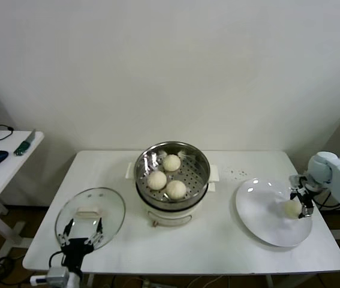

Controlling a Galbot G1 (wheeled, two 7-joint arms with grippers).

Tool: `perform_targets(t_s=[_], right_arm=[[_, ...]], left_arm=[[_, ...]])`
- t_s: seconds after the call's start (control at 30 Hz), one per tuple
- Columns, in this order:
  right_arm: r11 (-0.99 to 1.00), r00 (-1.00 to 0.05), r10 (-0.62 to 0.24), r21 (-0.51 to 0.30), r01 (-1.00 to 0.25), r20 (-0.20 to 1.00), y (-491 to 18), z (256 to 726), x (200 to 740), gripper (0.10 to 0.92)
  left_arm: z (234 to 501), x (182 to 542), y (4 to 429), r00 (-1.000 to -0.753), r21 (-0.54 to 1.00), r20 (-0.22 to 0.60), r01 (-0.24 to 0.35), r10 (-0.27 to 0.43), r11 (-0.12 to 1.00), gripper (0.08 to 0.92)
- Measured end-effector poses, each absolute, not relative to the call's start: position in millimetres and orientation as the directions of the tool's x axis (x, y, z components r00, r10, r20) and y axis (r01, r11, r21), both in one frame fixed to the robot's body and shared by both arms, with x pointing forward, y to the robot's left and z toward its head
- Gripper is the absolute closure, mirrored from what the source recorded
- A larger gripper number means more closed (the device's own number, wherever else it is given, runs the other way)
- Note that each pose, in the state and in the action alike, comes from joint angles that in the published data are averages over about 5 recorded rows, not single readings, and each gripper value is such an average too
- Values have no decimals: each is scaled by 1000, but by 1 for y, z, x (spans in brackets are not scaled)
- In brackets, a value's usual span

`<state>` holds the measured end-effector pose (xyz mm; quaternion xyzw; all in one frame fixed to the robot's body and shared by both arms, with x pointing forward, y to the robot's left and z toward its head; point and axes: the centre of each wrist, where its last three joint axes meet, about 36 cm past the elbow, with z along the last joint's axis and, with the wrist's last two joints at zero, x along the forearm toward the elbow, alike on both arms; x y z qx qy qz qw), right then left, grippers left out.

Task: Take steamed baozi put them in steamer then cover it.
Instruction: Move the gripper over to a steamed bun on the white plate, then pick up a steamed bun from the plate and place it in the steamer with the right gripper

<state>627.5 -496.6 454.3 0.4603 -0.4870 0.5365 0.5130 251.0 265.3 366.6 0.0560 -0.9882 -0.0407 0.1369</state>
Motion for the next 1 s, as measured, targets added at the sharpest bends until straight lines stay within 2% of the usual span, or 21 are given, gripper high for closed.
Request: perform_targets(t_s=[0.53,0.73,1.0], right_arm=[[39,-71,49,-73,-997,996,-491,467,637,320],[46,-119,-1,-119,-992,993,-470,505,659,326],[49,-207,-96,-203,-978,974,-420,586,700,326]], left_arm=[[368,249,265,-956,95,265,-100,-122,990,177],[370,249,261,-959,88,261,-93,-113,992,177],[375,250,255,-963,78,250,-81,-98,994,177]])
